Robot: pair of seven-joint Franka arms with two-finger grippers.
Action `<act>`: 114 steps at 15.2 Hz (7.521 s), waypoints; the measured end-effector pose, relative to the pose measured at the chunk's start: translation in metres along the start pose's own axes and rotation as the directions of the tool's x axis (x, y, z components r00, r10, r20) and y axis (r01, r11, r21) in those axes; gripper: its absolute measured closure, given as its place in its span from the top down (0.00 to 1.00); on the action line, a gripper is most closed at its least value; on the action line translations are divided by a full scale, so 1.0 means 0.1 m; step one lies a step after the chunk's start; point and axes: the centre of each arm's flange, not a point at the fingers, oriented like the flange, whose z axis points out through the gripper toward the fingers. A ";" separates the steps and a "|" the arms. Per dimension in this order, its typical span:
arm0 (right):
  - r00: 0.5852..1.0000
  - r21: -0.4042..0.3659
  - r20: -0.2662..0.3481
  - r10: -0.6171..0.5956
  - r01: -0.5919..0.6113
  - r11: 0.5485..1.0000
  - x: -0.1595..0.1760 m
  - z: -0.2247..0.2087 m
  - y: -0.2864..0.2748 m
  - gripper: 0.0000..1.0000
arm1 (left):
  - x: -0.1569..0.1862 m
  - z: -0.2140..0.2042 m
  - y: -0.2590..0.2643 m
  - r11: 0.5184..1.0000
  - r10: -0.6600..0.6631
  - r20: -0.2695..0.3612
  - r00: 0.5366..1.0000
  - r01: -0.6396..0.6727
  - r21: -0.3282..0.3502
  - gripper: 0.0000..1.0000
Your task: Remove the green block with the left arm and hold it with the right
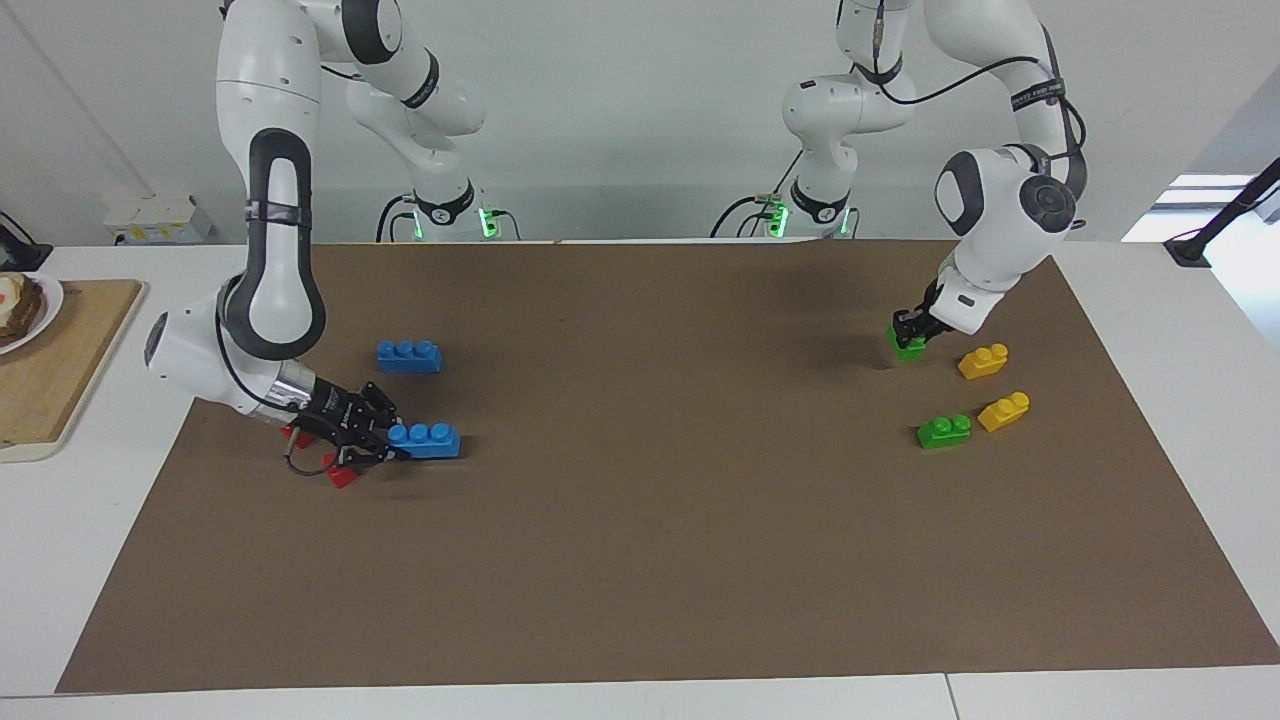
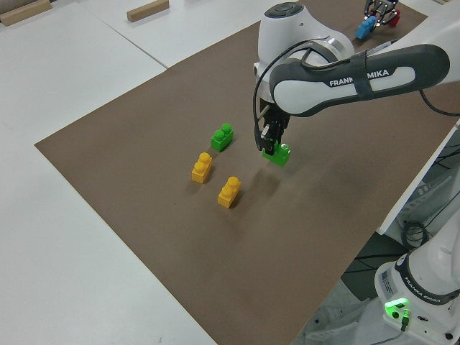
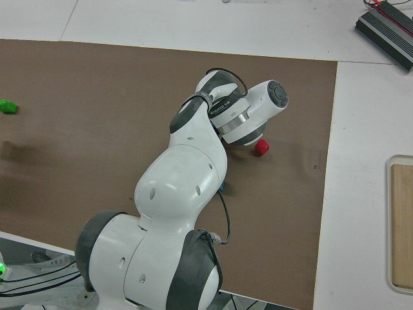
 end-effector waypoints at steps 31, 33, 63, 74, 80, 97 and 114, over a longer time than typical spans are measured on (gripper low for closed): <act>0.935 -0.011 -0.246 -0.255 0.261 0.965 -0.99 -1.15 -0.19 1.00 | 0.26 -0.55 -0.07 0.999 0.049 -0.046 0.998 -0.049 -0.006 1.00; 0.892 -0.045 -0.274 -0.360 0.362 0.931 -1.26 -1.36 -0.20 1.00 | 0.23 -0.73 -0.06 0.999 0.051 -0.059 0.997 -0.051 -0.006 1.00; 0.051 -0.611 -0.069 -0.996 0.787 0.082 -2.66 -1.99 0.53 1.00 | 0.55 -2.30 0.28 0.993 0.117 -0.106 0.987 -0.117 0.005 1.00; 0.058 -0.612 -0.066 -0.996 0.786 0.087 -2.62 -1.99 0.55 1.00 | 0.47 -2.43 0.26 0.994 0.113 -0.128 0.985 -0.113 0.007 1.00; 0.058 -0.612 -0.066 -0.996 0.786 0.087 -2.62 -1.99 0.55 1.00 | 0.43 -2.50 0.26 0.993 0.114 -0.141 0.983 -0.114 0.008 1.00; 0.060 -0.612 -0.066 -0.996 0.786 0.088 -2.61 -1.99 0.56 1.00 | 0.23 -2.74 0.26 0.993 0.115 -0.184 0.976 -0.114 0.013 1.00; 0.062 -0.612 -0.064 -0.996 0.786 0.088 -2.60 -1.97 0.56 1.00 | 0.38 -2.26 0.38 0.993 0.122 -0.066 0.990 -0.122 0.009 1.00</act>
